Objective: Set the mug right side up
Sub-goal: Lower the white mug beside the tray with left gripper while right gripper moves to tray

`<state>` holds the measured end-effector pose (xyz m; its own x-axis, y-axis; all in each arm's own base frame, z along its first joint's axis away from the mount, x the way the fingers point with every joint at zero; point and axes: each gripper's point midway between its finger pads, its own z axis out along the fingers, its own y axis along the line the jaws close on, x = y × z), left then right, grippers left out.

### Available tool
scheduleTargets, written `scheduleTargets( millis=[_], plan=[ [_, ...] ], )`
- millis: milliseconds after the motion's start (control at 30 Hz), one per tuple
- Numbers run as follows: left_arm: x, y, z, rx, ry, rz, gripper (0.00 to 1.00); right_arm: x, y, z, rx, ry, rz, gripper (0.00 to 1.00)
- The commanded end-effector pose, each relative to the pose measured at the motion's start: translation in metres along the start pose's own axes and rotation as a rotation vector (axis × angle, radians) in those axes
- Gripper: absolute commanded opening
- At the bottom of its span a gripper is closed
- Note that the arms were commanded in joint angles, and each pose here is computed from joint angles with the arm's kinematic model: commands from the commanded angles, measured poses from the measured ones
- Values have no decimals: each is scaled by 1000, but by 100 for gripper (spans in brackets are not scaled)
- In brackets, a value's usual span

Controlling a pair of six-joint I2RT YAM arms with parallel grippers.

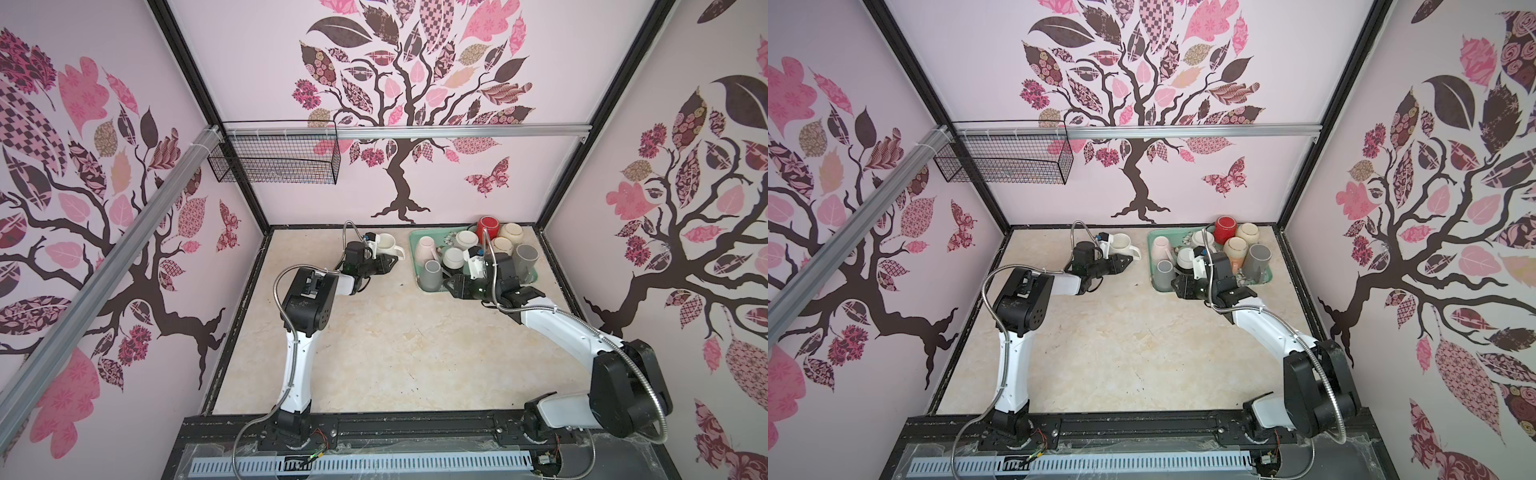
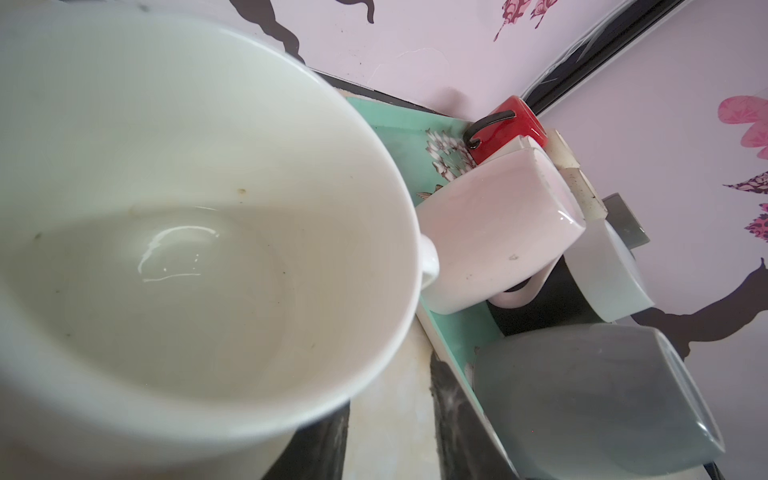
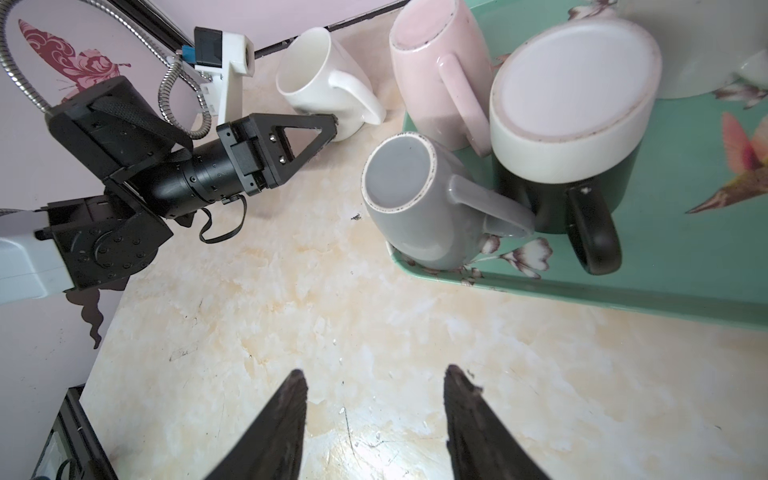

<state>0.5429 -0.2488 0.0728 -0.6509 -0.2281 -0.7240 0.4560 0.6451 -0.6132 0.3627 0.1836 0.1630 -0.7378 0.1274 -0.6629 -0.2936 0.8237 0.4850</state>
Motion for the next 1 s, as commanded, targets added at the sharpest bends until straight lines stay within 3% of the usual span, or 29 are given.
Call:
scheduleTargets(
  millis=[0,467,667,967],
  plan=[
    [-24,-15,-16,3,-74,41,39,-11,5,-13,9,-40,-30,56],
    [-23,6,-30,-106,13,-14,39,-35,-30,8,235,33,-214,58],
    [-31,25,-34,-126,9,-62,40,-40,-29,20,222,57,-194,58],
    [-45,35,-24,-88,-14,-111,40,-23,-80,13,296,63,-86,53]
  ],
)
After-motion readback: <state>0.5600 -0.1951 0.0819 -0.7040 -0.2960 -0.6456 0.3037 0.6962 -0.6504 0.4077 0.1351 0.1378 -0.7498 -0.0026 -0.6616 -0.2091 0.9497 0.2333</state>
